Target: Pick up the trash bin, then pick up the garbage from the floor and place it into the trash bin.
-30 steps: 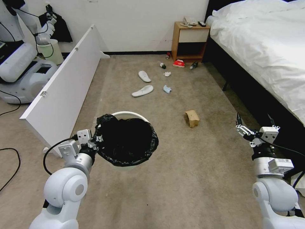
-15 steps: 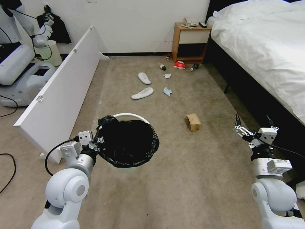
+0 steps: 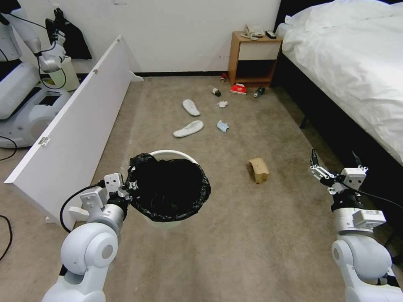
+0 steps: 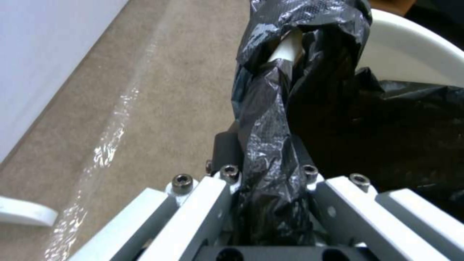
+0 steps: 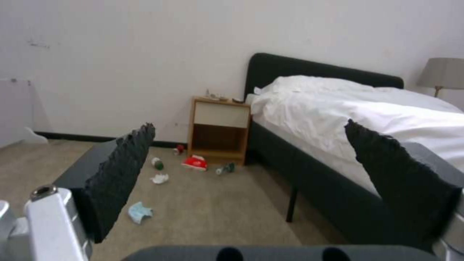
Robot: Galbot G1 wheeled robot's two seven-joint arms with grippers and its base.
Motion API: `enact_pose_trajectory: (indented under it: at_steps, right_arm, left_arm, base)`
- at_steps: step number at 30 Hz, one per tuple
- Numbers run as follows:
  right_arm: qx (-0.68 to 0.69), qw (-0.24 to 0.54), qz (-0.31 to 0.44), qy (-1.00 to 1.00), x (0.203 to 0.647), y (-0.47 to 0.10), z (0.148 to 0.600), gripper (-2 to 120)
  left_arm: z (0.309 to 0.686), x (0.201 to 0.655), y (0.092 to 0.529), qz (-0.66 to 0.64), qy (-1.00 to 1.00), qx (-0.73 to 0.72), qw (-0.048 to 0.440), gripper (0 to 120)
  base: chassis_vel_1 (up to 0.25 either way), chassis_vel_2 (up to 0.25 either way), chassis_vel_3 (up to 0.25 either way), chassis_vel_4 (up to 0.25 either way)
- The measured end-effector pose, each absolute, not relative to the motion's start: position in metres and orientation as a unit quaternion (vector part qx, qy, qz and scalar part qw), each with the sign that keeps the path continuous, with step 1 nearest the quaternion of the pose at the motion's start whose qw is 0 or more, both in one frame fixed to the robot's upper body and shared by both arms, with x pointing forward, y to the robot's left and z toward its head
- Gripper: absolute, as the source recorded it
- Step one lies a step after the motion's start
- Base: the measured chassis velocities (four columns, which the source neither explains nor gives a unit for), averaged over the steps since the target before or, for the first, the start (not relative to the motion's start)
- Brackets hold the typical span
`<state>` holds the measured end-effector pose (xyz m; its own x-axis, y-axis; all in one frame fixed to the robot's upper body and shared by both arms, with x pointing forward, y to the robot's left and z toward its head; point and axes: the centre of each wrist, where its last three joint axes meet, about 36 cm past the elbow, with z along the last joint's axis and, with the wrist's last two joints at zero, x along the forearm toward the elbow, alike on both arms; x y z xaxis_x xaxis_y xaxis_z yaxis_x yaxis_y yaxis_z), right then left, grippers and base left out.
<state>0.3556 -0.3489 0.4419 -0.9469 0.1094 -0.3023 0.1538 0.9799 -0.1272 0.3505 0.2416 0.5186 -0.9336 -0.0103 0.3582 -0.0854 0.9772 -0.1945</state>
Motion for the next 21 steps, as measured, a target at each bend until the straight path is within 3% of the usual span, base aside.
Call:
enact_pose_trajectory:
  at_steps: [21]
  right_arm:
    - [0.067,0.152,-0.074,0.983,0.3544,-0.3479,0.4446,100]
  left_arm:
    - [0.5205,0.3490,0.2408,0.105,-0.978,0.023,0.177,5]
  base:
    - [-0.052,0.046,0.047,-0.051]
